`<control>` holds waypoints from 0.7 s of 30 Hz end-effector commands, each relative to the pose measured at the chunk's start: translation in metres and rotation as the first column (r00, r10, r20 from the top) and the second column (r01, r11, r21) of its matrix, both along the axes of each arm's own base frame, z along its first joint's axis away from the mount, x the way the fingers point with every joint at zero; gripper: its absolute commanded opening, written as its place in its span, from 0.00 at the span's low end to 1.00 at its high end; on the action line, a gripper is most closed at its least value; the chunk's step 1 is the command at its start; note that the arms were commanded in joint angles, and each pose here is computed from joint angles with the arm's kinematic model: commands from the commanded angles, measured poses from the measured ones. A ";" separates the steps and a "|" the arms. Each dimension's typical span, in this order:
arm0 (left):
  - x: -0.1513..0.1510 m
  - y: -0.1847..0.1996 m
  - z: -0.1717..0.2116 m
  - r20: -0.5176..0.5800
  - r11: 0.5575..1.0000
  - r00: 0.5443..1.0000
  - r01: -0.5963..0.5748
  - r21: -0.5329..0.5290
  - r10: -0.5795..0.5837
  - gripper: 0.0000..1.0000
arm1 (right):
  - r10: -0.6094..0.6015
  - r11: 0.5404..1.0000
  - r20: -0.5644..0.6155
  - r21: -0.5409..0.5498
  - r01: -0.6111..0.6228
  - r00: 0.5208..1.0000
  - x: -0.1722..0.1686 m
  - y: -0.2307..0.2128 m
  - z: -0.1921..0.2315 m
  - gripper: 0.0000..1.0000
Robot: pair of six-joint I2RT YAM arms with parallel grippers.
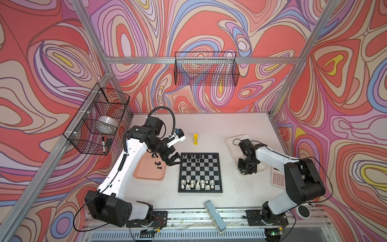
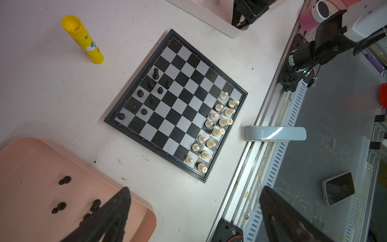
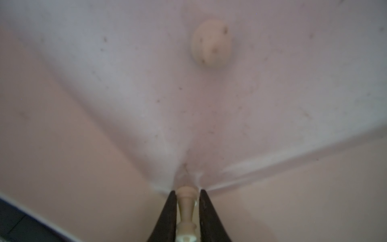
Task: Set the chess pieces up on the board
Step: 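Lower the right gripper into the white tray and grasp a cream pawn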
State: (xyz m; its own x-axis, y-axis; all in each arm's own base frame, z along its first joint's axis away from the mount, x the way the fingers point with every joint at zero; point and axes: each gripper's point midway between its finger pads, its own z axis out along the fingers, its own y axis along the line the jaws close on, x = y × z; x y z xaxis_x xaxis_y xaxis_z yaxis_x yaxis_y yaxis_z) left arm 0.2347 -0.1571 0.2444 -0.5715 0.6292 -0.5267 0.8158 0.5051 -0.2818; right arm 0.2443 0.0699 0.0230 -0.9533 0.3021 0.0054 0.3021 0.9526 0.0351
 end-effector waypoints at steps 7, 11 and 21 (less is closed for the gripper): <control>-0.004 0.002 0.003 0.001 1.000 1.000 0.002 -0.001 -0.002 0.97 | 0.006 0.999 0.019 -0.039 -0.006 1.000 0.003 -0.005 0.002 0.15; -0.004 0.002 0.004 0.006 1.000 1.000 0.002 0.003 -0.002 0.97 | 0.010 0.999 0.029 -0.049 -0.009 1.000 0.008 -0.006 0.008 0.14; -0.004 0.004 0.004 0.015 1.000 1.000 0.000 0.006 0.000 0.97 | 0.034 0.998 0.045 -0.058 -0.031 0.998 0.022 -0.005 0.022 0.13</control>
State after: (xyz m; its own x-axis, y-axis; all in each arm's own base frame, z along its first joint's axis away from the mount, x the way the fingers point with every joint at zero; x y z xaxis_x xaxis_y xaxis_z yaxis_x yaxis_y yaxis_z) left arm 0.2349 -0.1565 0.2442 -0.5715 0.6304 -0.5253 0.8156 0.5069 -0.2790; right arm 0.2647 0.0673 0.0426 -0.9568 0.2853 -0.0558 0.2847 0.9584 0.0198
